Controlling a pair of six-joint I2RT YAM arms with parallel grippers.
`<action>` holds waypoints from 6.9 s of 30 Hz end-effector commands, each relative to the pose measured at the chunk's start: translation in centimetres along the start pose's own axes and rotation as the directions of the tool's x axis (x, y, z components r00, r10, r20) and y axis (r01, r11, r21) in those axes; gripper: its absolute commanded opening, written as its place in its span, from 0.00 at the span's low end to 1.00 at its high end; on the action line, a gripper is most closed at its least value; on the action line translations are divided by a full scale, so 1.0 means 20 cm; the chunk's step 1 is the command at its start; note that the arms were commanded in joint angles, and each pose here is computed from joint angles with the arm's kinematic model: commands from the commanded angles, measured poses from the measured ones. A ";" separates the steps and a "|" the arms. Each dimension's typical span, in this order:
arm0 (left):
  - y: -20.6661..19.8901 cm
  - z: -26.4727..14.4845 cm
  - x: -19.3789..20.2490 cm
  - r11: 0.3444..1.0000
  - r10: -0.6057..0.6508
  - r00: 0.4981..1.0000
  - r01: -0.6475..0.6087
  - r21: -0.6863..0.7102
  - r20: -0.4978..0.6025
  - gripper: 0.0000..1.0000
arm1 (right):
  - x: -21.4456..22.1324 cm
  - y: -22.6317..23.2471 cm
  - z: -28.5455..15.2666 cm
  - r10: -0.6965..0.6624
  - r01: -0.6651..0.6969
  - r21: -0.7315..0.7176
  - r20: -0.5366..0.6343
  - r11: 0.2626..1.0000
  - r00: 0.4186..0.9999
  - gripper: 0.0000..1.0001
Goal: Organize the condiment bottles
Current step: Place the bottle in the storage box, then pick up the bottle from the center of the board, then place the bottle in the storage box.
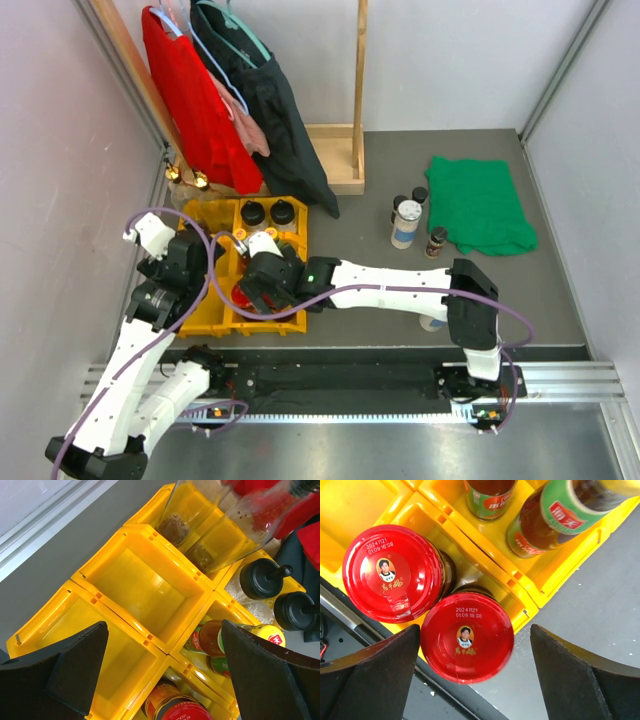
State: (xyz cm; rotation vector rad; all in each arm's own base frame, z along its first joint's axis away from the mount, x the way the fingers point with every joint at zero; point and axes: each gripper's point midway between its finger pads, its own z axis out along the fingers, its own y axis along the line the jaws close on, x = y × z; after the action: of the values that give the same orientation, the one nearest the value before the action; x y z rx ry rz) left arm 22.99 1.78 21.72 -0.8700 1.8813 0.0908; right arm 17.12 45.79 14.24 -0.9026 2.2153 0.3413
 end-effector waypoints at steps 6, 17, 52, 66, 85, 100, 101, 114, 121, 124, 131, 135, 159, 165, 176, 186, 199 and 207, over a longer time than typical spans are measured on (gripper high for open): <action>-0.08 -0.06 -0.08 0.992 0.017 0.999 -0.022 0.123 0.039 0.99 | -0.35 -0.05 -0.42 0.099 -0.079 -0.089 0.254 0.993 0.962 0.93; -0.40 -0.18 0.08 0.849 0.242 0.967 -0.172 0.500 -0.079 0.99 | -0.30 -0.47 -0.60 0.240 -0.263 0.037 0.300 0.964 0.923 0.96; -1.77 -0.60 0.71 0.240 0.459 0.876 -0.282 0.929 0.148 0.99 | 0.46 -1.75 -0.85 0.705 -0.854 0.307 0.482 0.419 0.519 0.93; -2.08 -0.53 1.05 0.144 0.541 0.813 -0.341 0.929 0.215 0.99 | 0.69 -1.95 -1.03 0.703 -0.900 0.348 0.570 0.261 0.425 0.94; -2.26 -0.34 1.28 0.151 0.570 0.774 -0.430 0.890 0.277 0.99 | 0.74 -1.93 -1.03 0.713 -0.907 0.335 0.568 0.255 0.410 0.94; -2.27 -0.35 1.21 0.185 0.537 0.795 -0.436 0.881 0.281 0.34 | 0.75 -1.93 -1.04 0.708 -0.904 0.342 0.570 0.257 0.417 0.94; -2.26 -0.34 1.21 0.195 0.539 0.794 -0.442 0.875 0.281 0.22 | 0.75 -1.93 -1.04 0.708 -0.904 0.340 0.570 0.258 0.416 0.94; -2.04 -0.52 0.82 0.279 0.523 0.782 -0.534 0.798 0.340 0.00 | 0.75 -1.92 -1.04 0.709 -0.904 0.332 0.567 0.268 0.418 0.94; -1.73 -0.57 0.51 0.373 0.546 0.772 -0.571 0.731 0.325 0.00 | 0.73 -1.92 -1.03 0.708 -0.904 0.324 0.567 0.279 0.422 0.94; -1.57 -0.53 0.36 0.444 0.555 0.754 -0.625 0.642 0.351 0.00 | 0.72 -1.92 -1.02 0.712 -0.903 0.320 0.560 0.287 0.424 0.94; -1.28 -0.46 0.01 0.631 0.523 0.760 -0.649 0.425 0.385 0.00 | 0.71 -1.93 -0.99 0.722 -0.903 0.314 0.548 0.292 0.424 0.94; -1.14 -0.51 -0.23 0.724 0.433 0.806 -0.577 0.377 0.404 0.00 | 0.70 -1.92 -0.98 0.726 -0.903 0.311 0.542 0.295 0.424 0.94; -0.37 0.04 -0.42 0.977 0.204 0.950 -0.181 -0.112 0.238 0.00 | 0.71 -1.91 -0.95 0.737 -0.900 0.308 0.520 0.309 0.432 0.93; -0.29 0.13 -0.35 0.984 0.120 0.967 -0.087 -0.154 0.225 0.00 | 0.71 -1.91 -0.94 0.735 -0.898 0.306 0.519 0.317 0.436 0.93; -0.19 0.19 -0.23 0.983 0.022 0.974 0.019 -0.182 0.224 0.00 | 0.71 -1.91 -0.94 0.735 -0.896 0.306 0.516 0.320 0.439 0.93; -0.15 0.27 -0.07 0.980 0.030 0.984 0.006 -0.201 0.174 0.00 | 0.70 -1.90 -0.95 0.742 -0.899 0.299 0.511 0.320 0.434 0.93; -0.12 0.39 0.12 0.967 0.077 0.990 -0.045 -0.250 0.117 0.02 | 0.70 -1.90 -0.95 0.746 -0.901 0.294 0.508 0.319 0.430 0.93; -0.11 0.45 0.23 0.964 0.077 0.994 -0.053 -0.260 0.083 0.11 | 0.70 -1.90 -0.94 0.745 -0.897 0.301 0.504 0.322 0.437 0.93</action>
State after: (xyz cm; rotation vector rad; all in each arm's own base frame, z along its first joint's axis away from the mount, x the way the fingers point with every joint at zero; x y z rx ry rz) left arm 28.92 1.85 13.87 -0.9063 1.9159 0.4748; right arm 26.09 2.64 18.08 0.6893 2.1572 0.2467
